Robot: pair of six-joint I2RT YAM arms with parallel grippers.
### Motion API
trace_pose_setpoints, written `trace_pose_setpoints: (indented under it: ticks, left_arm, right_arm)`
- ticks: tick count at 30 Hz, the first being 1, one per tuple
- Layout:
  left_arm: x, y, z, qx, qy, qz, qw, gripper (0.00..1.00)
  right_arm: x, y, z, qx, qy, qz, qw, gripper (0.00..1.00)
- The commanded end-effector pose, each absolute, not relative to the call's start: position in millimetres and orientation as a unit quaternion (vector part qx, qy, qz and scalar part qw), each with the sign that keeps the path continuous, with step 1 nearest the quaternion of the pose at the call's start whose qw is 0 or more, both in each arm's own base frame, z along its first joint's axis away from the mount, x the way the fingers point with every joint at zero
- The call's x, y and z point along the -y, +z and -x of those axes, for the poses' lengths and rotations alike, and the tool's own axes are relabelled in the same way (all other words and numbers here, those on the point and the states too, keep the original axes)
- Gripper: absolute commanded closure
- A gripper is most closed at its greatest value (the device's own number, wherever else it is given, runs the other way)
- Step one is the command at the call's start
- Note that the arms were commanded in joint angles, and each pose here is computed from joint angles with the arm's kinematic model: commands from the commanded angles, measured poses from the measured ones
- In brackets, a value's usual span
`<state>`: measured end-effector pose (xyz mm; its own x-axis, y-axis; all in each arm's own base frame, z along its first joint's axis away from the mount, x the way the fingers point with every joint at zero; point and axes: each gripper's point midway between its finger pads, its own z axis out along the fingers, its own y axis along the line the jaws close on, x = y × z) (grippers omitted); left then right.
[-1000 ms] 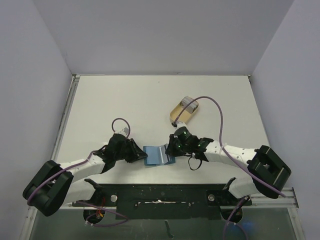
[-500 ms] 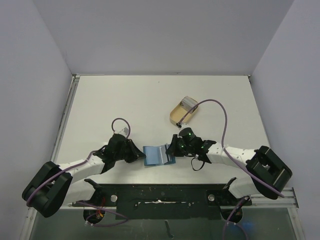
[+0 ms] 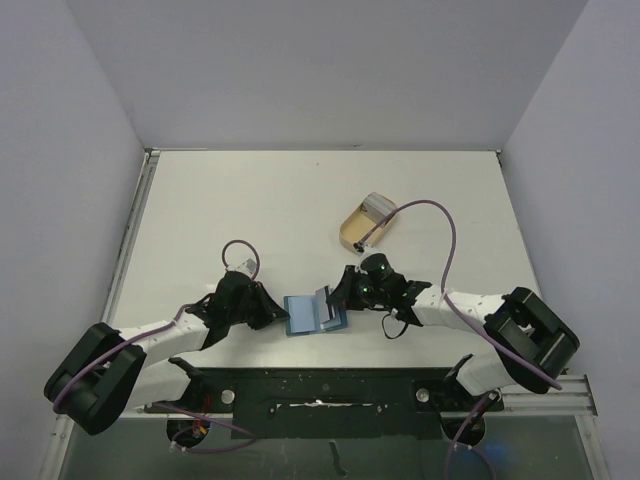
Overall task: Put the credit cards into the card holder
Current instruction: Insert the credit card into the card holder.
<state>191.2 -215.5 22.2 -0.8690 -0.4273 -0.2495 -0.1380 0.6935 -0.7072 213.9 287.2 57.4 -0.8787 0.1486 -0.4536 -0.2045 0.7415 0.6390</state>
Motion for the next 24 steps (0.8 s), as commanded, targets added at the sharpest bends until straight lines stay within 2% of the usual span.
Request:
trace_pose_setpoints:
  ticks: [1, 14, 24]
  left_arm:
    - [216.3, 26.9, -198.6, -0.891, -0.365, 0.151, 0.223, 1.00]
    - [215.6, 22.6, -196.7, -0.892, -0.365, 0.154, 0.220, 1.00]
    - [216.2, 21.0, -196.3, -0.890, -0.368, 0.159, 0.217, 1.00]
  right_arm:
    - [-297.9, 60.3, -217.5, -0.887, 0.387, 0.011, 0.251, 1.00]
    - [-305.3, 54.2, -211.4, -0.889, 0.393, 0.005, 0.236, 0.98]
    - [-304.0, 67.4, -213.4, -0.882, 0.397, 0.004, 0.254, 0.99]
